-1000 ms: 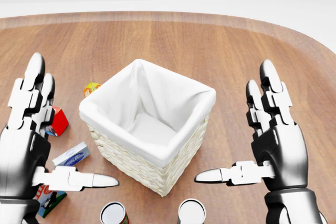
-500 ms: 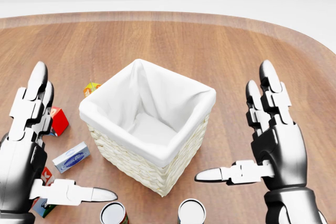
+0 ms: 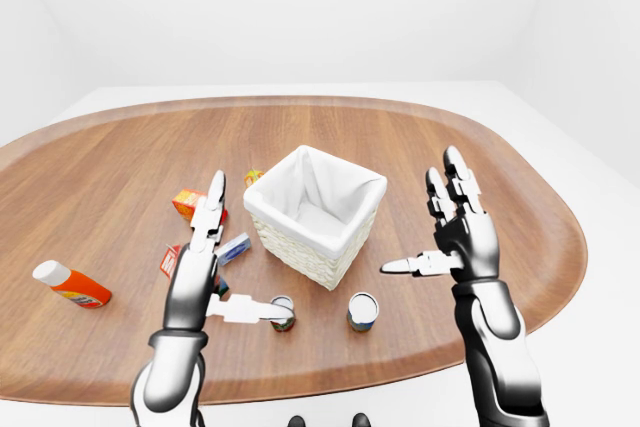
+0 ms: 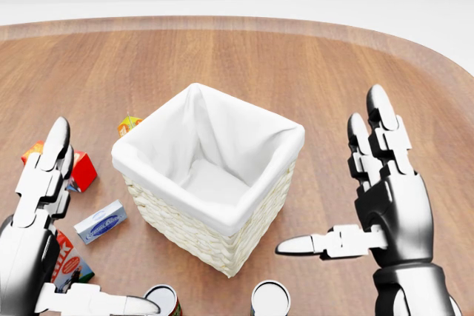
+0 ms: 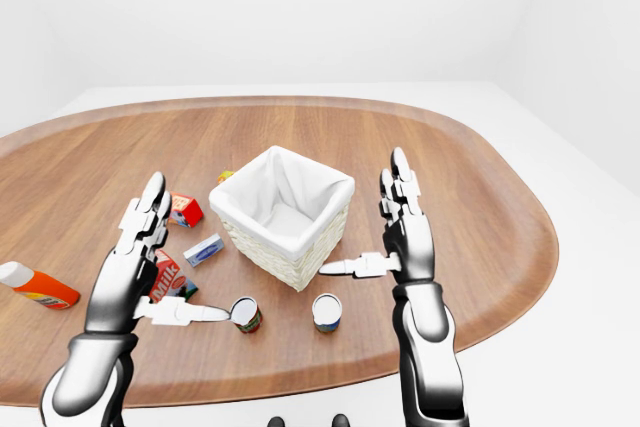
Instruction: Pick up the tomato sauce, and put it in the basket.
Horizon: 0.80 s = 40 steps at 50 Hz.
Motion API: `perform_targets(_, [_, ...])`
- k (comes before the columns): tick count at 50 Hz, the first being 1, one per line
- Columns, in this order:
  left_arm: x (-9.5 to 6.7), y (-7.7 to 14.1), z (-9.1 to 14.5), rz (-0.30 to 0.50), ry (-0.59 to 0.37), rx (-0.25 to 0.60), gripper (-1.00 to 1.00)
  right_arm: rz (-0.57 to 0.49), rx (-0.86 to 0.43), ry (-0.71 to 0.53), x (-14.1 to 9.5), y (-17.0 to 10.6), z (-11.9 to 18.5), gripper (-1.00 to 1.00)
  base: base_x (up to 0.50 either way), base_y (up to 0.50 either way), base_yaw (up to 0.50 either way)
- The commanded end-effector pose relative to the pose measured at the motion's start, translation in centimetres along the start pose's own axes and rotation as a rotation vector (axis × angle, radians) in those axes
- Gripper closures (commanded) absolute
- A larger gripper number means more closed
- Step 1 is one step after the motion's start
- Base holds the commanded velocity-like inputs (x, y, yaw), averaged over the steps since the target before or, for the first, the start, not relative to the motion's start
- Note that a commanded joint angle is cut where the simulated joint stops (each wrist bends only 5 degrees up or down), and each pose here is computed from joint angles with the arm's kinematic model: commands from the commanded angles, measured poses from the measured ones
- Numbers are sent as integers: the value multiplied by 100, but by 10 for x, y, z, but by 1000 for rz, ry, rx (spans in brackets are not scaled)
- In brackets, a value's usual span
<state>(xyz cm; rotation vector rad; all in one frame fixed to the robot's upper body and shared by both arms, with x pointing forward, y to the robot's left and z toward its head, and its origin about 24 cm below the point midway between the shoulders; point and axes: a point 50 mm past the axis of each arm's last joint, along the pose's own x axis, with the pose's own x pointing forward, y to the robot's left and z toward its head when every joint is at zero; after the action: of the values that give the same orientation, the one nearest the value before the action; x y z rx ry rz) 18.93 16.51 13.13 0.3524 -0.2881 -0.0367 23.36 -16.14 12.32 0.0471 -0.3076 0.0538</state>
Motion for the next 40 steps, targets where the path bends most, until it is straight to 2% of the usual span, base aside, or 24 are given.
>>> perform_targets(1, [-9,2,1,0,22,28,-100,-1,-2,-3,-1,0,1,-100,0,0,0])
perform_targets(8, [-11,5,6,10,12,76,-100,4,-1,2,-2,2,0,-100,0,0,0])
perform_targets(14, [-8,5,3,14,25,91,-100,8,-1,17,-3,3,-3,-100,0,0,0])
perform_targets(22, [-6,5,-1,28,48,152,-100,8,1,17,-2,3,-3,-100,0,0,0])
perform_targets(40, [-7,2,-12,18,101,187,-100,8,2,21,-3,3,-4,-100,0,0,0])
